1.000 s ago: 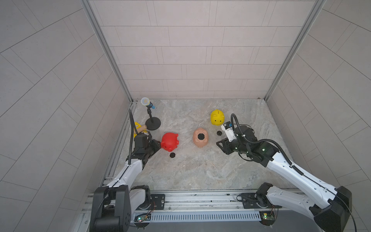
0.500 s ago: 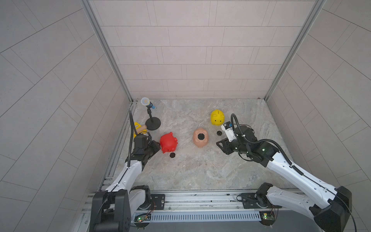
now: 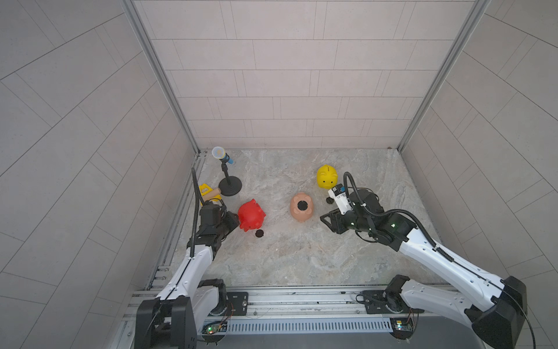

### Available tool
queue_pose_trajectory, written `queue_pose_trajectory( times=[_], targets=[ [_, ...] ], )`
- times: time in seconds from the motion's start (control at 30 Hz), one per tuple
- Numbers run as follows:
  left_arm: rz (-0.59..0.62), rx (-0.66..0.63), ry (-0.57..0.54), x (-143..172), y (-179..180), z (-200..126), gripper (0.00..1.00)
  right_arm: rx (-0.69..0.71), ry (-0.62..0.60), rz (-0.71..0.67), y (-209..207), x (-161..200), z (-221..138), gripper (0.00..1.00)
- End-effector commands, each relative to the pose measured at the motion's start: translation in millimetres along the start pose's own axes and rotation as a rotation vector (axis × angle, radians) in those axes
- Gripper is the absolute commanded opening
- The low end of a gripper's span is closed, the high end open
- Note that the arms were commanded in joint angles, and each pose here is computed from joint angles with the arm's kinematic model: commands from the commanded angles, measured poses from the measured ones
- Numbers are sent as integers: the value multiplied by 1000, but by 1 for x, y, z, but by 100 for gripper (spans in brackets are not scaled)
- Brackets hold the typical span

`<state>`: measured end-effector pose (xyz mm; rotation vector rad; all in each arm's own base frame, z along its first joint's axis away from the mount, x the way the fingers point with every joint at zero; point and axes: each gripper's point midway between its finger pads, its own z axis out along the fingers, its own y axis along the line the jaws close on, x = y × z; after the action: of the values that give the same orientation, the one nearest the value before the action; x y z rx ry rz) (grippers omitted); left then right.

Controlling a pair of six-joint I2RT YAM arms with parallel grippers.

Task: Close piggy banks
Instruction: Turn over the piggy bank at the center of the board.

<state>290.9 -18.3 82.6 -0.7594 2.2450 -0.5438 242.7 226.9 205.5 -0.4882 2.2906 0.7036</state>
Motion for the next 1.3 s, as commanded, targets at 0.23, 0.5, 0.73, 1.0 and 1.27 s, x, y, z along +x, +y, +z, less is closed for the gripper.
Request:
queue_pose_trajectory(
  times=[0.23,0.5,0.73,1.0,1.27],
  targets=[
    [-12,-13,0,4,6,-1,39,-187,0,-36,79,-30,45,52],
    [-8,-10,-6,4,5,-2,39,-229,38,-25,106,-50,90,54],
    [-4,-4,-19,2,5,-5,40,-247,54,3,117,-66,133,58],
    [-4,0,-21,1,3,-5,40,-273,96,33,126,-72,184,60],
    [-4,6,-21,1,2,-4,40,-248,126,27,115,-60,209,60]
  ],
)
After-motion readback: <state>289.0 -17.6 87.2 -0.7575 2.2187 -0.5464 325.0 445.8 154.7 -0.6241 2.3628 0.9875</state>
